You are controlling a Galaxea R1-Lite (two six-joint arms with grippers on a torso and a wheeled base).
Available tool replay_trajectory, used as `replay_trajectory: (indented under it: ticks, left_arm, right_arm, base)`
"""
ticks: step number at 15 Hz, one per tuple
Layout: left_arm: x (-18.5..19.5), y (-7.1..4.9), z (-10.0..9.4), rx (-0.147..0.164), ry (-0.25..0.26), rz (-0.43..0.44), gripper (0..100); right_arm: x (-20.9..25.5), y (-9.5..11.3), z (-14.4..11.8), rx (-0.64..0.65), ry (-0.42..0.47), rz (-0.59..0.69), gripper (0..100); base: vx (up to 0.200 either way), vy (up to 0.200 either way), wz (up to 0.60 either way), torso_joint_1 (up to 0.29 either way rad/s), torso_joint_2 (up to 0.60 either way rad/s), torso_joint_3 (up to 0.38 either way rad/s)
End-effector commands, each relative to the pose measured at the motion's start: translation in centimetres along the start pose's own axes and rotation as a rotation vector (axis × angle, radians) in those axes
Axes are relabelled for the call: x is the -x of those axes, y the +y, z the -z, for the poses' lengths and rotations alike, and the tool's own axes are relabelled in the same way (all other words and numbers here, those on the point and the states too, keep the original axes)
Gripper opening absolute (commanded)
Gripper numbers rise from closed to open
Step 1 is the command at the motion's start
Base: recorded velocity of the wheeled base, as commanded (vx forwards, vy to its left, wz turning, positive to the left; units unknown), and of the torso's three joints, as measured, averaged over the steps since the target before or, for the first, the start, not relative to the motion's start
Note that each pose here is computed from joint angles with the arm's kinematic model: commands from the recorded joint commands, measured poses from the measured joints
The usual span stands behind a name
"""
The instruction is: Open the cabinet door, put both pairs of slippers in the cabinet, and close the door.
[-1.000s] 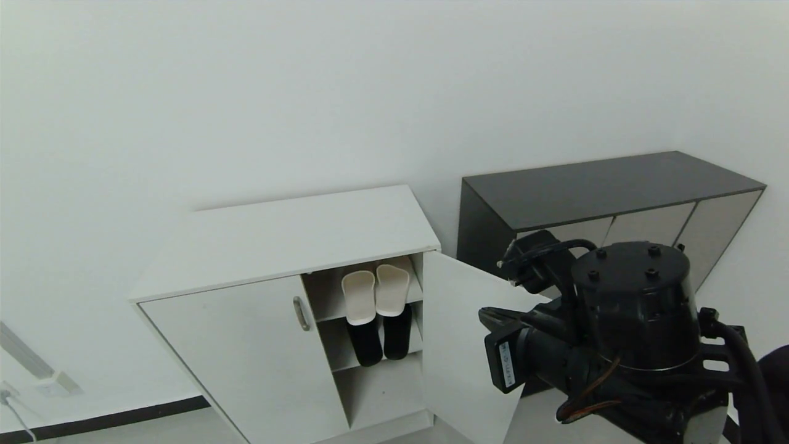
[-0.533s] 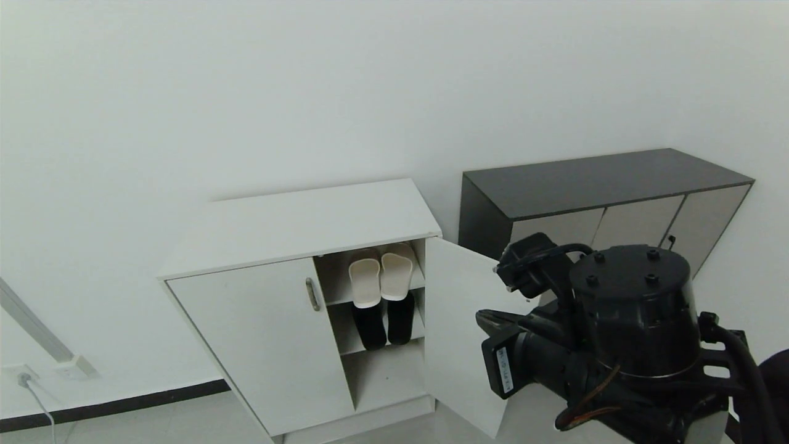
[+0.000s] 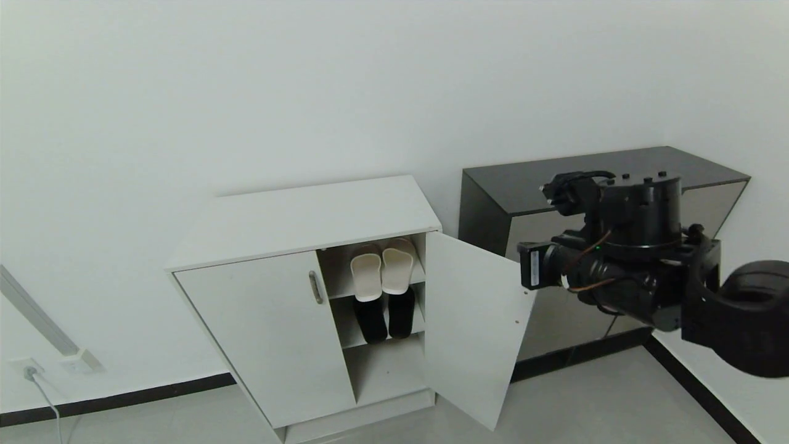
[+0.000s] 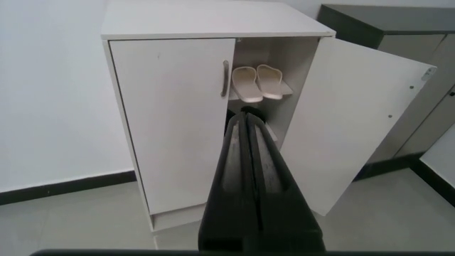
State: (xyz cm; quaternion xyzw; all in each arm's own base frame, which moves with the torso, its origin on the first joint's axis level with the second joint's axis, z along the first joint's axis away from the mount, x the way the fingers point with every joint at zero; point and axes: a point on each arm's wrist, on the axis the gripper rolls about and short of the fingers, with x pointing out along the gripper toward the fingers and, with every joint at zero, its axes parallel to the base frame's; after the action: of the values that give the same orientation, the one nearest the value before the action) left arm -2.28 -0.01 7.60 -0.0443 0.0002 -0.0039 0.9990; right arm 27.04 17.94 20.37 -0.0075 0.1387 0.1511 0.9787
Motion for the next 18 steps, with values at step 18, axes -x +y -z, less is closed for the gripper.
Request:
replay_trajectory:
  ticks: [18]
  left_arm:
    - [0.0,0.0,0.0,0.002,0.001,-0.002,0]
  right_arm:
    - [-15.7,-7.9,4.9,-0.062,0.115,0.228,0]
  base:
    - [0.000,0.000,0.00,0.000,0.00,0.000]
